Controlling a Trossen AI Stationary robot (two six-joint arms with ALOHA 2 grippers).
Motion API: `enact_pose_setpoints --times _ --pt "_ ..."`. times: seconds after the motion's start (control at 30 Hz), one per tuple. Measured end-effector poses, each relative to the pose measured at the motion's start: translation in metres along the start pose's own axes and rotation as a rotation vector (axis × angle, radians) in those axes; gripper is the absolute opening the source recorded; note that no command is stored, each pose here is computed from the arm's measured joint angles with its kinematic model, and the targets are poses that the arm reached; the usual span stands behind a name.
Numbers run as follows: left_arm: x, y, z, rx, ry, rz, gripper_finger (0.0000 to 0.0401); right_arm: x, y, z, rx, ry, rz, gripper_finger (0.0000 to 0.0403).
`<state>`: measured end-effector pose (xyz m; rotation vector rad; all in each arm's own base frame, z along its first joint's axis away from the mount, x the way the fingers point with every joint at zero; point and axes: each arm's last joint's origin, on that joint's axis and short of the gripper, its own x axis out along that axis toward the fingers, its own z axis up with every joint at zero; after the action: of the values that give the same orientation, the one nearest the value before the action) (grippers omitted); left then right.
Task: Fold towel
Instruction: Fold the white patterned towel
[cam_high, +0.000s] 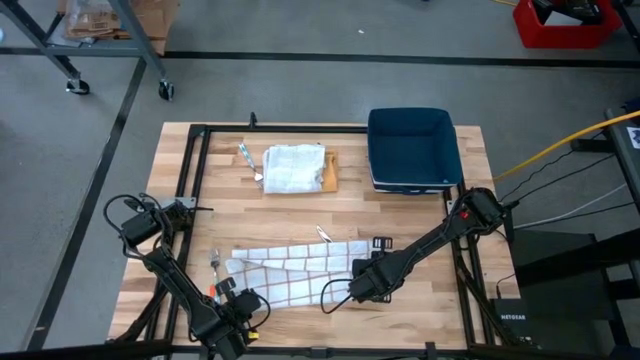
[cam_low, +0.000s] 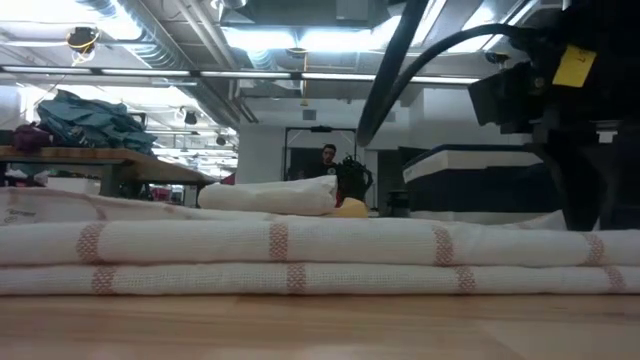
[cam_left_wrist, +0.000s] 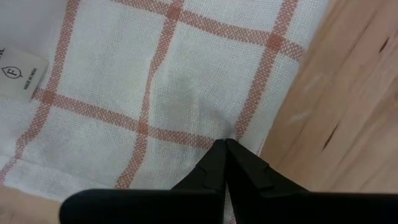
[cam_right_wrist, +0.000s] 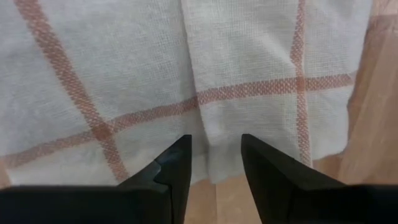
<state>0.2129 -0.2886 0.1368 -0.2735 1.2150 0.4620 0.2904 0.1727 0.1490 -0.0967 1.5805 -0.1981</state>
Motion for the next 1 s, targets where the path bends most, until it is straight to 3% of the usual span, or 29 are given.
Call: enact_pose_setpoints --times 0.13,0.37,0.7,1.0 --pt "0.000 0.000 0.000 0.001 -0.003 0.001 0.0004 0.000 0.000 0.000 0.000 -0.001 0.000 0.0107" --pt "0.000 0.000 -0.002 0.008 -0.011 0.000 0.0004 0.000 -0.001 0.001 0.000 -0.018 -0.022 0.0009" --pt "-0.001 -0.001 -0.006 0.005 -0.016 -0.005 0.0004 0.000 -0.001 0.000 -0.001 -0.020 -0.039 0.0006" --pt "-0.001 -0.001 -0.006 0.002 -0.014 -0.005 0.0004 -0.014 -0.012 0.000 0.021 0.052 -0.124 0.0004"
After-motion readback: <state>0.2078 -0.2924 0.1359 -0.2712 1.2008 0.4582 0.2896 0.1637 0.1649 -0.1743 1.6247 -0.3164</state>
